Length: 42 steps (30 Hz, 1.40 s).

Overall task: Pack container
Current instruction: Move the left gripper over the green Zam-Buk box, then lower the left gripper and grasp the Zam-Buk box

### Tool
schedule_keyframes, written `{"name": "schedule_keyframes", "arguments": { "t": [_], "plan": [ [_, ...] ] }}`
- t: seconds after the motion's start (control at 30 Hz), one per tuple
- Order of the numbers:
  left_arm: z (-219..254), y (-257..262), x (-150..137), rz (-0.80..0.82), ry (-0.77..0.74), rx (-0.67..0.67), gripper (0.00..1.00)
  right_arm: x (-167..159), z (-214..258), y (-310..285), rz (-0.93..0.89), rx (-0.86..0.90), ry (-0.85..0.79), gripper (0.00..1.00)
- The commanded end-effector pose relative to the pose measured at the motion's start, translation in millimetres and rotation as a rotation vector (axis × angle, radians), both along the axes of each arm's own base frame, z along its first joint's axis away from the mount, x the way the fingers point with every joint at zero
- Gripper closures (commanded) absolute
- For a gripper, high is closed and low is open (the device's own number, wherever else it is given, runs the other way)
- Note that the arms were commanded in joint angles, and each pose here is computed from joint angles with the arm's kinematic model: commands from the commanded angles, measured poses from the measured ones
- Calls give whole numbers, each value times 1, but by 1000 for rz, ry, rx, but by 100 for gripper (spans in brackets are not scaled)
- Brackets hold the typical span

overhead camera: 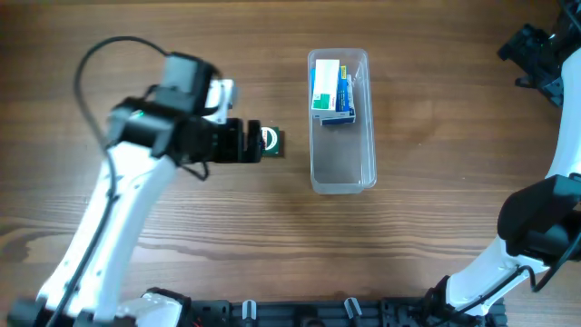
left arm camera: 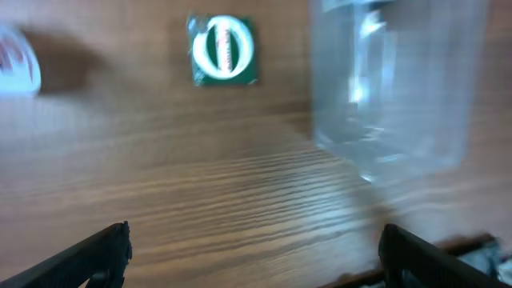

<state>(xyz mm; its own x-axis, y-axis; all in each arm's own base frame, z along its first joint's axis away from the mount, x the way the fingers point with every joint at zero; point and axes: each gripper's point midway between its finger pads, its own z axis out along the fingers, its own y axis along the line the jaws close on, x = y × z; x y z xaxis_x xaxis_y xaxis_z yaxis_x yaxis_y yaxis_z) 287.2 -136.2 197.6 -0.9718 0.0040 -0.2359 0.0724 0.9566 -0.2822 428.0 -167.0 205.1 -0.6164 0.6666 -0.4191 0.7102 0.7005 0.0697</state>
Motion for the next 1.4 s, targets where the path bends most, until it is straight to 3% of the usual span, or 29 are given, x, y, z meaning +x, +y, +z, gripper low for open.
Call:
{"name": "schedule_keyframes", "arguments": {
  "t": [0.0, 0.1, 0.27, 0.4, 0.6, 0.77, 1.0, 1.37],
  "plan": [
    [-34, 10, 16, 173, 79, 131, 0, 2, -4, 0, -11, 9, 3, 0],
    [-53, 7, 18, 170, 139, 146, 0, 2, -4, 0, -11, 9, 3, 0],
    [-60, -6, 40, 172, 86, 115, 0, 2, -4, 0, -11, 9, 3, 0],
    [-72, 5, 52, 236, 104, 159, 0, 2, -4, 0, -11, 9, 3, 0],
    [-69, -1, 74, 202, 179, 213, 1, 2, -4, 0, -11, 9, 4, 0],
    [-95, -6, 91, 199, 218, 247, 1, 2, -4, 0, -11, 9, 3, 0],
    [-95, -39, 109, 20, 88, 226, 0, 2, -4, 0, -11, 9, 3, 0],
    [-131, -34, 97, 31, 184, 324, 0, 2, -4, 0, -11, 9, 3, 0]
  ]
}}
